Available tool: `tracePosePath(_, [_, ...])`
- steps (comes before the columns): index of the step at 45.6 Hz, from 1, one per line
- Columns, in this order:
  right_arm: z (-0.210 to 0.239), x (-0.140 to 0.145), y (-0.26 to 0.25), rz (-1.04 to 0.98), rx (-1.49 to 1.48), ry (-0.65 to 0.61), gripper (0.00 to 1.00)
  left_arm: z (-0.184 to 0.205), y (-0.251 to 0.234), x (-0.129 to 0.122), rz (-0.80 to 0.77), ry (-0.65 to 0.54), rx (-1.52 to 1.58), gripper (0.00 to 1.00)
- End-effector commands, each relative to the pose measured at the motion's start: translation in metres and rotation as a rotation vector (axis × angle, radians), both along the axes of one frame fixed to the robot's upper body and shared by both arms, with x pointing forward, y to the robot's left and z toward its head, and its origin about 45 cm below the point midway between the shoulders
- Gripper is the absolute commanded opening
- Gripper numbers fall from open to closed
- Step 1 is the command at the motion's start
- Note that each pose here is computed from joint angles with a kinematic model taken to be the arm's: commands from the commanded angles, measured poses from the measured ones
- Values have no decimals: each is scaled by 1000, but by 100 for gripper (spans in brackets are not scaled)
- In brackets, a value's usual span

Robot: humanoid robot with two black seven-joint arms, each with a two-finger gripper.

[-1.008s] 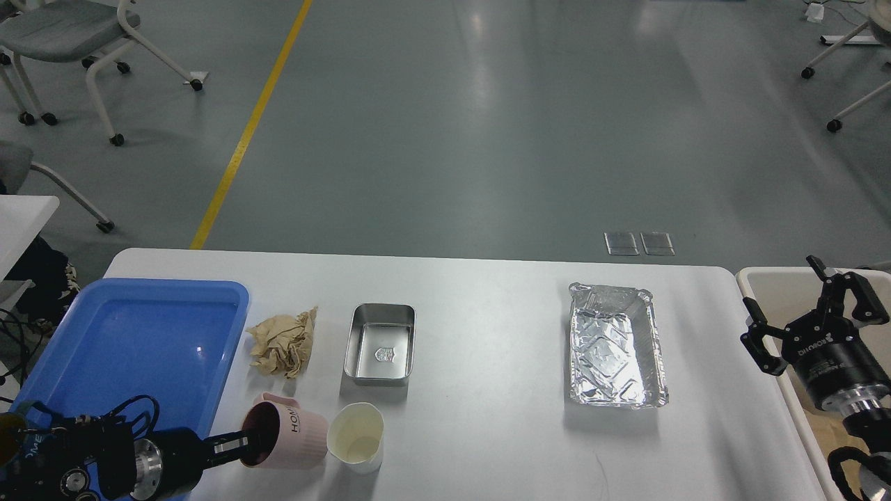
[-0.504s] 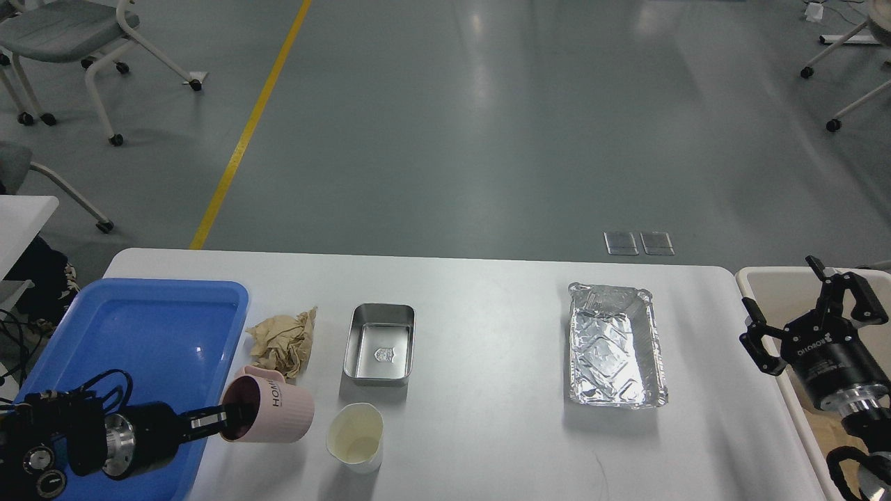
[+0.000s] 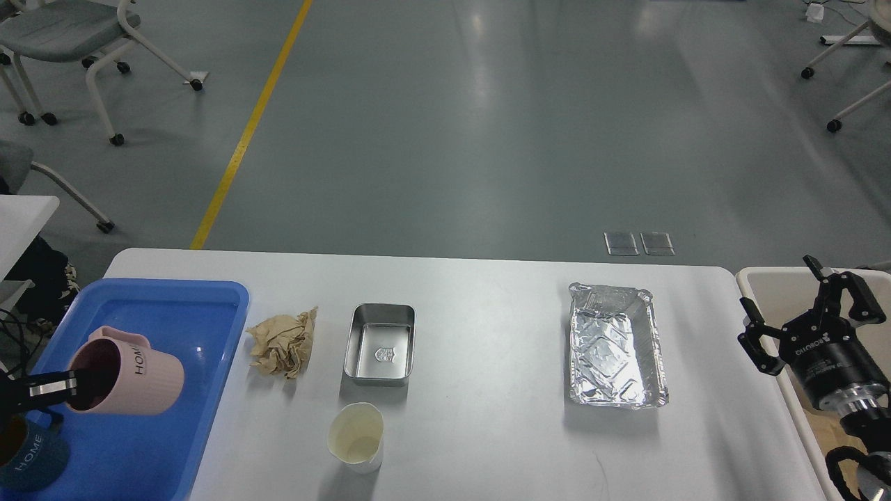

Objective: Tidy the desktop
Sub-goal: 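Lift the pink mug with the left gripper and set it in the blue tray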

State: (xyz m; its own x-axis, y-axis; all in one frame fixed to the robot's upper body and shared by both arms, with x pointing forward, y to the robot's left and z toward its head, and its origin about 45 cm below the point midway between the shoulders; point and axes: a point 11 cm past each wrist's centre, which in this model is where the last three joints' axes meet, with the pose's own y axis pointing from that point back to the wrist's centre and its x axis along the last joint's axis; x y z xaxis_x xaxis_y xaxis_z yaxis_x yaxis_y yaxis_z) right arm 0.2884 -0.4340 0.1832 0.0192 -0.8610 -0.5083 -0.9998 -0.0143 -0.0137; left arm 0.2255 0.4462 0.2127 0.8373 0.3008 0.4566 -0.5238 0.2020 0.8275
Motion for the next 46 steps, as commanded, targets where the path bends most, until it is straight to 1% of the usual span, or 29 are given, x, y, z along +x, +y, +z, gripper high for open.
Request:
tracePosePath(1, [1, 1, 0, 1, -1, -3, 100, 4, 12, -6, 21, 12, 27, 0])
tracePosePath(5, [2, 2, 0, 2, 1, -7, 100, -1, 12, -8, 27, 18, 23, 0])
tracePosePath(9, [1, 2, 1, 3, 3, -5, 100, -9, 16, -15, 42, 36, 30, 0])
tracePosePath(13, [1, 2, 1, 3, 1, -4, 100, -19, 18, -13, 54, 36, 31, 0])
tracePosePath(16, [1, 2, 0, 3, 0, -4, 100, -24, 23, -12, 68, 41, 39, 0])
tracePosePath(20, [0, 1, 0, 2, 0, -3, 100, -34, 34, -20, 91, 71, 60, 0])
tracePosePath(23, [-1, 1, 1, 2, 3, -1, 100, -39, 38, -19, 100, 75, 66, 0])
tracePosePath(28, [-1, 1, 1, 2, 5, -1, 100, -55, 43, -17, 111, 86, 83, 0])
tracePosePath(31, [-1, 1, 1, 1, 5, 0, 100, -70, 47, -20, 123, 109, 93, 0])
tracePosePath(37, [-1, 1, 1, 1, 5, -1, 100, -91, 37, -18, 121, 127, 74, 0])
tracePosePath(42, [-1, 1, 0, -1, 3, 1, 100, -100, 30, -21, 113, 140, 63, 0])
tracePosePath(46, [-1, 1, 0, -1, 3, 1, 100, -103, 36, -23, 120, 138, 80, 0])
